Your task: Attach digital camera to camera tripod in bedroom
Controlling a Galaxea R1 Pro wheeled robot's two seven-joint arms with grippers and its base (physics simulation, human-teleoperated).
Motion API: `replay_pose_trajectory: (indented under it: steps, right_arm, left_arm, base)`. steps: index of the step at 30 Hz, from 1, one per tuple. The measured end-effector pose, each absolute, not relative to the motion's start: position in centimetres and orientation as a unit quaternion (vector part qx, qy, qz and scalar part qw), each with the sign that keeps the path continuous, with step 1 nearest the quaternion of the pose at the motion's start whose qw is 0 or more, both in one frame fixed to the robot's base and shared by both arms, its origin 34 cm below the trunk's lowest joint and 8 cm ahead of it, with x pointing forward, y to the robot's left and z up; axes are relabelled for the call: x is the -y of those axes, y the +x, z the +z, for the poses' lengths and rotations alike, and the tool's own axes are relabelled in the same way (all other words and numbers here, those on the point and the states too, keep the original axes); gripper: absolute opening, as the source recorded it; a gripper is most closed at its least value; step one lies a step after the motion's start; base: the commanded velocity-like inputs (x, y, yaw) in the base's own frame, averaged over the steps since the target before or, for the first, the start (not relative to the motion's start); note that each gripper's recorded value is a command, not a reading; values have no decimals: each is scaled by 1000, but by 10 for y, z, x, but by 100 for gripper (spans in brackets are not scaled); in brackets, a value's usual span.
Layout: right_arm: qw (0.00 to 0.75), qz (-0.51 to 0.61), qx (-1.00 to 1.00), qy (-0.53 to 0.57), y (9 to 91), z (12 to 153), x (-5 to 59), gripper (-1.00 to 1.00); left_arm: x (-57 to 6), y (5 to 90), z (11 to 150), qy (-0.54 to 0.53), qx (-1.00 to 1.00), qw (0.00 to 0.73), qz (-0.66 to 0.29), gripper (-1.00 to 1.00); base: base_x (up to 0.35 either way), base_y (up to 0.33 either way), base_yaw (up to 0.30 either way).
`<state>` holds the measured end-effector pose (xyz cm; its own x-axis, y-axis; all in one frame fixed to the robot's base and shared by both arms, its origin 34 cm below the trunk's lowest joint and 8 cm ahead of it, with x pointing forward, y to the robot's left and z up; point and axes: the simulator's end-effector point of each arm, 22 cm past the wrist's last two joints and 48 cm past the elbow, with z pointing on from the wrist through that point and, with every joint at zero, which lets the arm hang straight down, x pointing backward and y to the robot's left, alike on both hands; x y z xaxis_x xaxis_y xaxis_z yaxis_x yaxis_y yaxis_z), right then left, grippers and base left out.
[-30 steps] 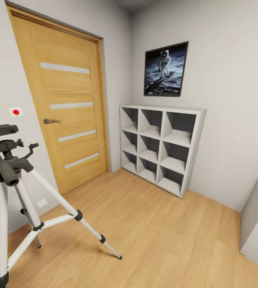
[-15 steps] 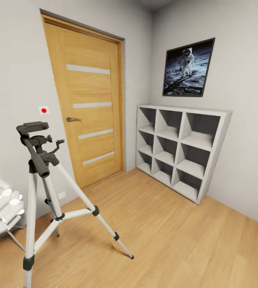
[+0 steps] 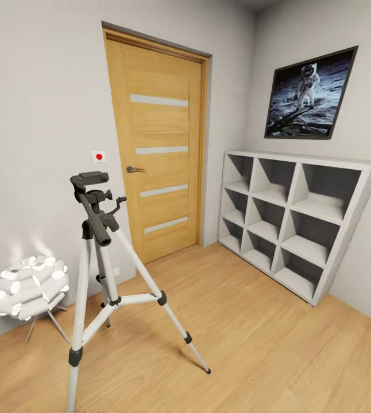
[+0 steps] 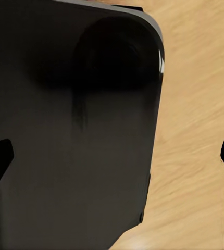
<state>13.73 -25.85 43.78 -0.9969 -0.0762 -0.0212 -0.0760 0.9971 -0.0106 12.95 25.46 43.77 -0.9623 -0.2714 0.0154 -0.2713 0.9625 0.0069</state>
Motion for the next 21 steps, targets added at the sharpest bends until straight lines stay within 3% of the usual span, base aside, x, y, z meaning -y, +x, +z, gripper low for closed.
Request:
replay_pose_trajectory:
  steps: [21]
  right_arm:
    - [12,-5,-999,-40,138,438,259,100]
  left_arm:
    - [-254,129,438,138,990,8,-3,100]
  base:
    - [0,0,300]
